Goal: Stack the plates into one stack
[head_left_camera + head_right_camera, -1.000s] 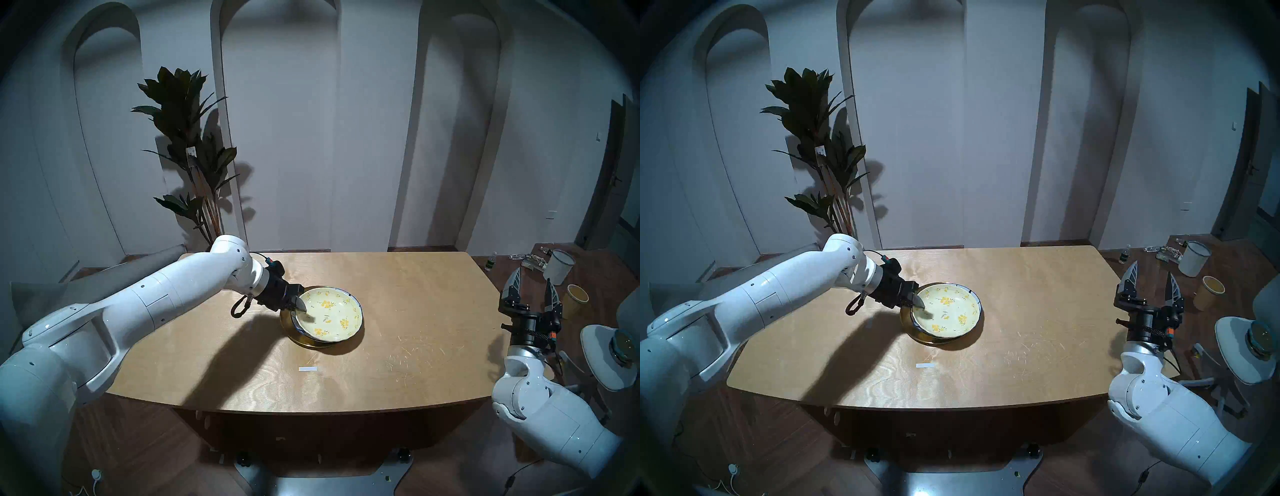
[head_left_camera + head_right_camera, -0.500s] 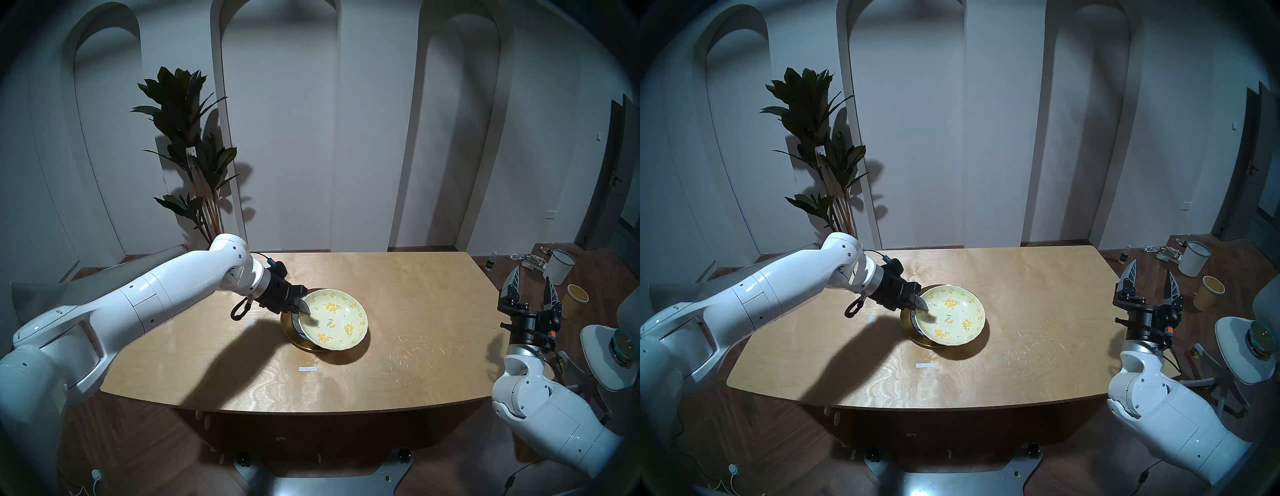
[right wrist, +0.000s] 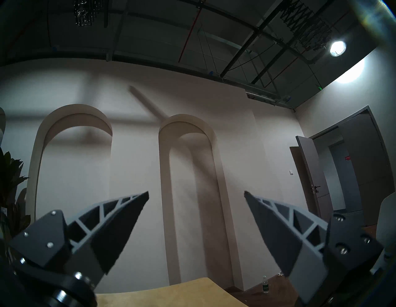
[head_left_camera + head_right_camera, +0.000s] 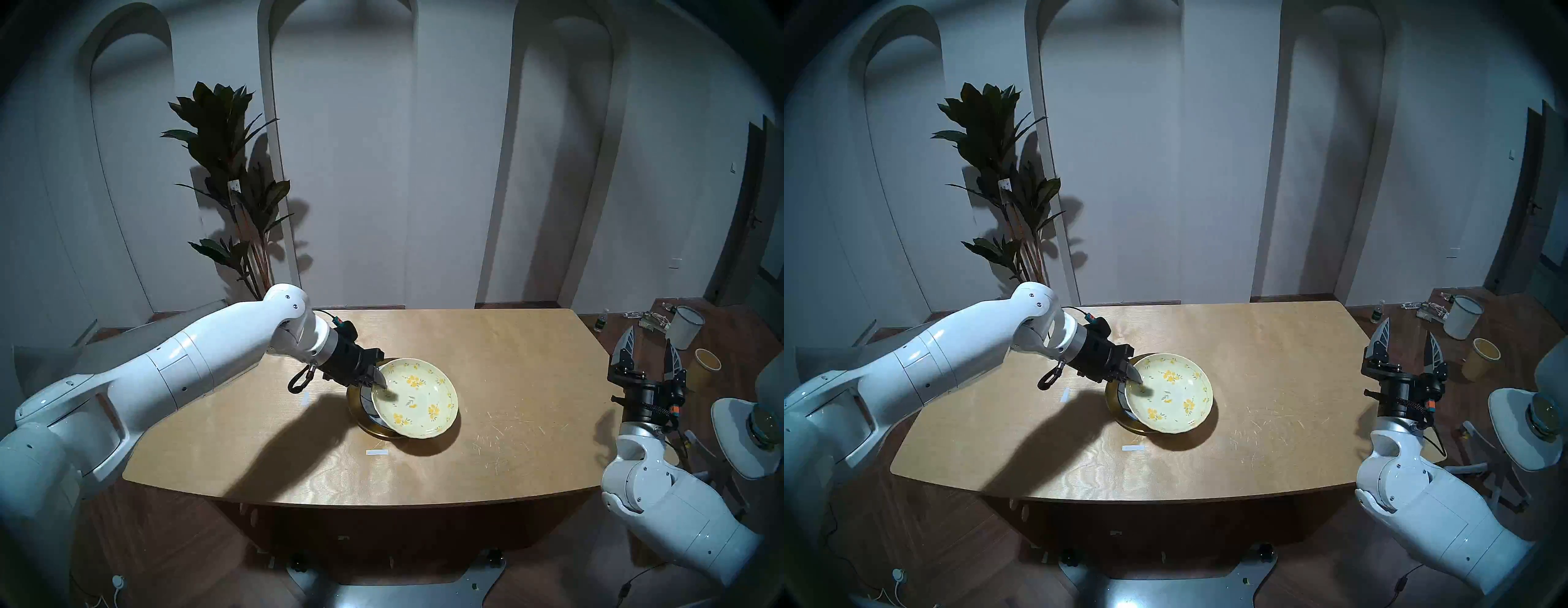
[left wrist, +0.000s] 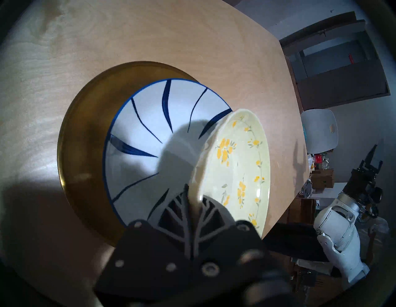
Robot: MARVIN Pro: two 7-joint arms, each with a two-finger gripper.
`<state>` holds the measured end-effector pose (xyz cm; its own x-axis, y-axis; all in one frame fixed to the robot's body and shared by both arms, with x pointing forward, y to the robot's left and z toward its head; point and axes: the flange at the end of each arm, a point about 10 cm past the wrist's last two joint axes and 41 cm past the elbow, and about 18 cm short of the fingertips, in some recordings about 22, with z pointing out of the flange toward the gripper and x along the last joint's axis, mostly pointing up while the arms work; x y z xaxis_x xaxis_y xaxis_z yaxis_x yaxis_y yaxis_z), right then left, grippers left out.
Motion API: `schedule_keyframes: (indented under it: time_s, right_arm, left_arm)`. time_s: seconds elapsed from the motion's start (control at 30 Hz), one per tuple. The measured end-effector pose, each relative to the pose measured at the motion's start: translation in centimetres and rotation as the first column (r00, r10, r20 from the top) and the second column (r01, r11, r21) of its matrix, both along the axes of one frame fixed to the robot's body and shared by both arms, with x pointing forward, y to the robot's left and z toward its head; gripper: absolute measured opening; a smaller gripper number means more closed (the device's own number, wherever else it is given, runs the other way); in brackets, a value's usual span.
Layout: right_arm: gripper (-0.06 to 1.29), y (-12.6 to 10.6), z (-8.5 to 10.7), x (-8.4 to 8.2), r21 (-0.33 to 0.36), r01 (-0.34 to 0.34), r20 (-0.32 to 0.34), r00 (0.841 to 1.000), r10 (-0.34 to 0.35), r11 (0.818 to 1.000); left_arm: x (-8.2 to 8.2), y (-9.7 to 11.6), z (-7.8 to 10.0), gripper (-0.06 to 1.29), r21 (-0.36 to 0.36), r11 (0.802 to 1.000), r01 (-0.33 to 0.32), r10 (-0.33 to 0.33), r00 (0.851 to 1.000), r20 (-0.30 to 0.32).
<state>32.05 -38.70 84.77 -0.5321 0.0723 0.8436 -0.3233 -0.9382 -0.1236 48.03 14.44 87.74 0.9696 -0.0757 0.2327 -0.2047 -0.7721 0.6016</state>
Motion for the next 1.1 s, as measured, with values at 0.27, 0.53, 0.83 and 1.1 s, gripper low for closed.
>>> schedule_keyframes:
  time_s: [0.27,0.53,0.83,1.1]
  right_arm:
    - [1.20,-0.1,-0.3,-0.1,0.006,0.003,-0.009,1.000,-0.002,1.000]
    - [1.20,-0.2,-0.7,-0.2,0.013,0.009,-0.021,1.000,-0.008,1.000]
    - [1.20,-0.8,-1.5,-0.4,0.027,0.028,-0.046,0.999,-0.027,0.999]
    - [1.20,-0.8,-1.7,-0.2,0.031,0.030,-0.058,0.998,-0.029,0.999]
  left_arm:
    - [0.1,-2.0,0.3,-0.03,-0.012,0.999,-0.038,0.037,0.999,-0.028]
    - [1.6,-3.4,-0.1,-0.03,-0.002,0.987,-0.160,0.160,0.985,-0.057]
    - [3.0,-2.6,0.3,-0.03,0.040,0.943,-0.331,0.334,0.931,-0.146]
    - [1.4,-0.6,1.1,-0.03,0.102,0.934,-0.342,0.357,0.909,-0.214]
